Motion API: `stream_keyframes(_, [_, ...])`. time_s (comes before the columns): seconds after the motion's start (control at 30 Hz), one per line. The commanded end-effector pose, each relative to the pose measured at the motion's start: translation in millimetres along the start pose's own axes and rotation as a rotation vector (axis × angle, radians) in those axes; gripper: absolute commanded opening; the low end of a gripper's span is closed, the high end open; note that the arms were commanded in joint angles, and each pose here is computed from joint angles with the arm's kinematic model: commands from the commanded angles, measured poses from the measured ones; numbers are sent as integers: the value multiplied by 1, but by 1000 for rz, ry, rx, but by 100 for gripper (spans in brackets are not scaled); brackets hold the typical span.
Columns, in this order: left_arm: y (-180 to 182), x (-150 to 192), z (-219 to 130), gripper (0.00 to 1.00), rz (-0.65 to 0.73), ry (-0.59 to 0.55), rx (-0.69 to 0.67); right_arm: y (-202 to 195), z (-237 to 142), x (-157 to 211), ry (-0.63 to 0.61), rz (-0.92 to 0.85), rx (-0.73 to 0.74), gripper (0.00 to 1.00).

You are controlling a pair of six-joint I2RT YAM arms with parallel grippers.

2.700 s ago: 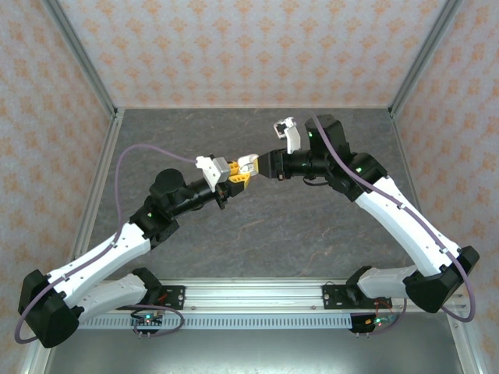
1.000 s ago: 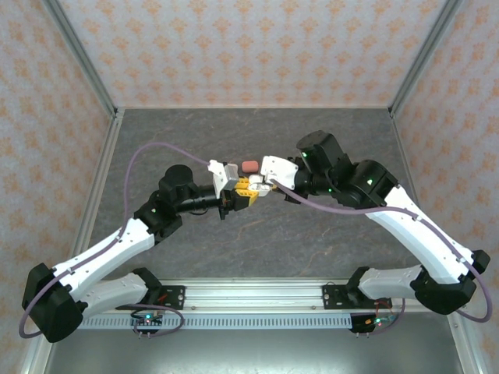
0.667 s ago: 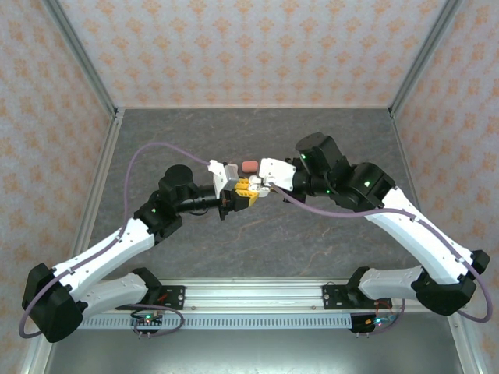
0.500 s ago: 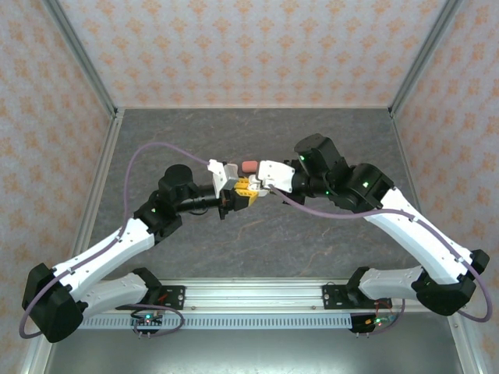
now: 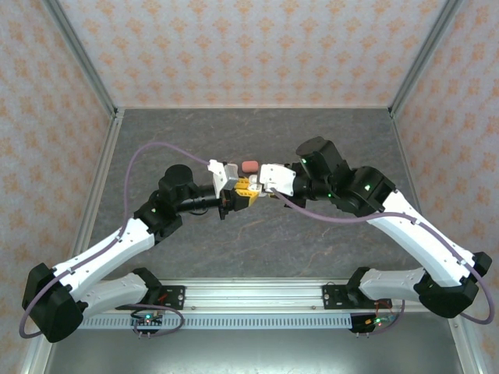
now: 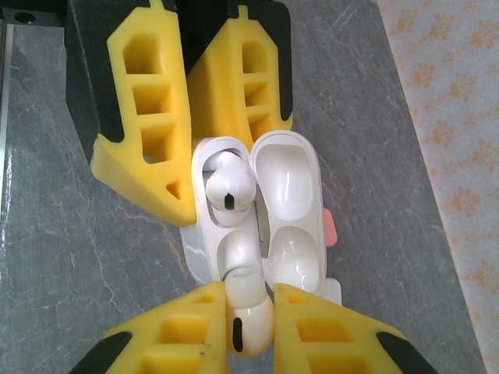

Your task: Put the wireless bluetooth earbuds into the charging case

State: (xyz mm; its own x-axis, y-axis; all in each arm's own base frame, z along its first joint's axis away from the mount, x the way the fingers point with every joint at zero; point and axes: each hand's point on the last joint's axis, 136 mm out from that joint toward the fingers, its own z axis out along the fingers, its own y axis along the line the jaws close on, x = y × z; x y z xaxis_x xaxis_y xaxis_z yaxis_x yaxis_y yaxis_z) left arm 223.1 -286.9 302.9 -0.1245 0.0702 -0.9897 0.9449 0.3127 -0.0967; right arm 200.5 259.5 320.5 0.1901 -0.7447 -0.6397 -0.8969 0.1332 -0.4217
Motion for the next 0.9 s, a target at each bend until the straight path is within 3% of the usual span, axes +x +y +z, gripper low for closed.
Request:
stream_keyframes(0.0, [-7,-30,-6,0,63,-88,16,7,3,-2,-1,-3,-47,16])
stream_keyframes(0.3, [-9,-31,-10,0,79,-96,12,11,10,-2,9,11,-87,19])
stream_keyframes(0.7, [-8,-31,-9,0,83,-98,11,7,4,-9,-11,26,-75,35])
stream_keyframes(0.87, [-4,-29,-9,0,78,-95,-15,-1,-15,-24,-66,61,-36,48])
